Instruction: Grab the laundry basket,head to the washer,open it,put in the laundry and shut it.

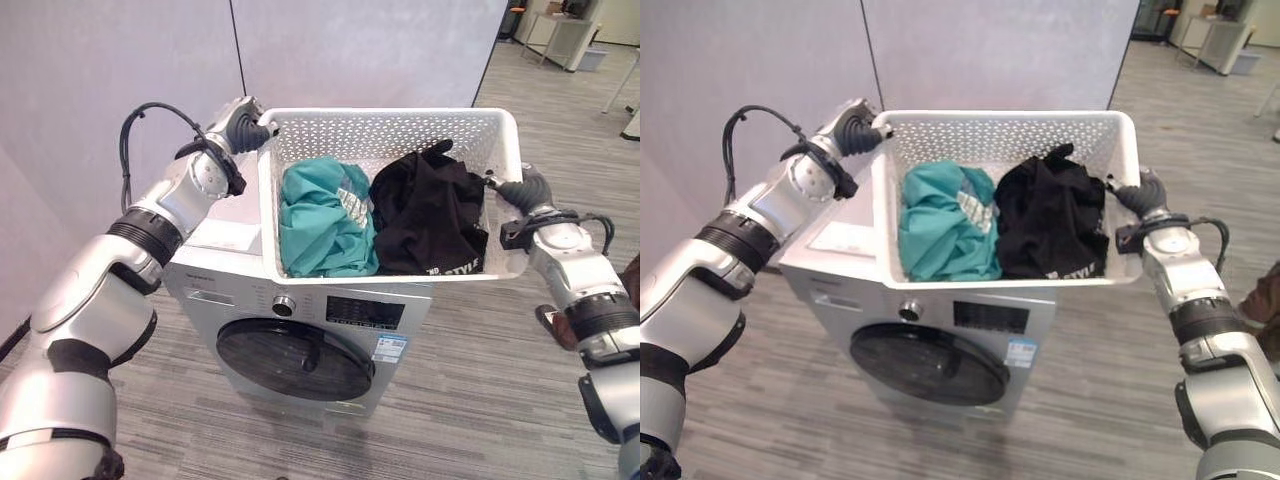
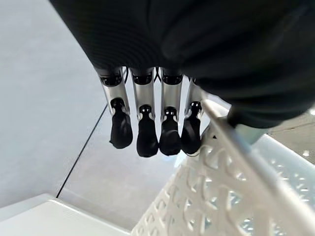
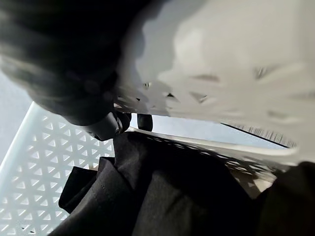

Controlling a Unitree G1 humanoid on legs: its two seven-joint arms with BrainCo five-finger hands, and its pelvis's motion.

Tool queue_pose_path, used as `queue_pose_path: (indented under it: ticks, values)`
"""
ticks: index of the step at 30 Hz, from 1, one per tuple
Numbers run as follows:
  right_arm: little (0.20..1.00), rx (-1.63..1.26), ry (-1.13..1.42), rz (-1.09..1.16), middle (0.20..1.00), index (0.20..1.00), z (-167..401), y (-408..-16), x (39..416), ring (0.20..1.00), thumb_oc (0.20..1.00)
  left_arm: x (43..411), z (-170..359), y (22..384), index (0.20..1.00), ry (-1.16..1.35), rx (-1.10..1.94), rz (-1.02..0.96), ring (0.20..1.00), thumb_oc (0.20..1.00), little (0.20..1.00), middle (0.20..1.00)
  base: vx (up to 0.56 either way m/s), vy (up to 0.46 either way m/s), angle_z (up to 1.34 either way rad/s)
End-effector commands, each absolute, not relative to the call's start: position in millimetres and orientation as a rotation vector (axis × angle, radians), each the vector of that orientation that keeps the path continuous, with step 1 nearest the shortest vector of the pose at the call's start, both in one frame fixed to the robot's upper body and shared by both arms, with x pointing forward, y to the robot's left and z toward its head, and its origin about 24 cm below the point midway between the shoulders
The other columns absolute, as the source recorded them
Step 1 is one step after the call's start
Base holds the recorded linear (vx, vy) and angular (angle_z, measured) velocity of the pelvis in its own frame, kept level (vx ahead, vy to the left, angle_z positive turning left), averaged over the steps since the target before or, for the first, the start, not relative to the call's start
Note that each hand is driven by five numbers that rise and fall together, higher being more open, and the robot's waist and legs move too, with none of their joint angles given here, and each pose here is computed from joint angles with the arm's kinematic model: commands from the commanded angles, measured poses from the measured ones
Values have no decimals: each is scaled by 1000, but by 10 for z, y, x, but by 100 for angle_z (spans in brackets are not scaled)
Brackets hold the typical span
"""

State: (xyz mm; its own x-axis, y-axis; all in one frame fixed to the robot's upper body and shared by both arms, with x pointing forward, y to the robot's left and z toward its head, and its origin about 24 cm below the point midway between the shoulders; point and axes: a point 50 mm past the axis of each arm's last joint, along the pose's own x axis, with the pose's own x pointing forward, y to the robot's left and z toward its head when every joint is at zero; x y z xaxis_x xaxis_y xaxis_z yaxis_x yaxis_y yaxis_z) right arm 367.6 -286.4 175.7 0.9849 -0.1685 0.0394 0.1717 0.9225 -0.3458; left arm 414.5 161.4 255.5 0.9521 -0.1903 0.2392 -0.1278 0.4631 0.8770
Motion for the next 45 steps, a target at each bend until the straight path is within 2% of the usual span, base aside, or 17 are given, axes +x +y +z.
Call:
queue_pose_path:
  ticks: [1, 11, 14, 19, 23, 25, 34, 38, 45]
  values:
    - [200, -341, 44, -147, 200, 200, 1664, -2878, 3713, 200, 200, 4202, 2952, 1753, 200, -335, 1131, 113, 200, 200, 200, 200, 36, 20, 5]
    - [200, -344, -28, -120, 200, 200, 1944, -2686, 3870, 200, 200, 4174, 3299, 1675, 200, -409, 1180, 157, 200, 200, 200, 200, 40, 47, -1]
    - [200, -372, -38, -143, 200, 200, 2064, -2736, 3889, 200, 200, 4155, 3411, 1570, 200, -449, 1197, 147, 200, 200, 200, 200, 81, 137, -4]
    - [200, -357, -40, -146, 200, 200, 2020, -2772, 3858, 200, 200, 4179, 3233, 1447, 200, -441, 1174, 87, 200, 200, 200, 200, 126, 50, 14]
    - [200, -340, -37, -134, 200, 200, 1899, -2769, 3805, 200, 200, 4165, 3125, 1653, 200, -415, 1158, 104, 200, 200, 200, 200, 192, -88, 25]
    - [200, -349, -49, -156, 200, 200, 1891, -2901, 3693, 200, 200, 4158, 3131, 1623, 200, -429, 1175, 99, 200, 200, 200, 200, 310, -147, 26]
    - [200, -295, -161, -176, 200, 200, 2020, -2985, 3530, 200, 200, 4124, 3117, 1484, 200, -469, 1145, 34, 200, 200, 200, 200, 110, -83, 21]
    - [200, -329, -59, -238, 200, 200, 1795, -3160, 3485, 200, 200, 4166, 2972, 1482, 200, -428, 1171, 21, 200, 200, 200, 200, 203, 160, 1]
    - [200, -323, 35, -242, 200, 200, 1574, -3171, 3511, 200, 200, 4184, 2782, 1460, 200, -385, 1208, -24, 200, 200, 200, 200, 125, 105, -16]
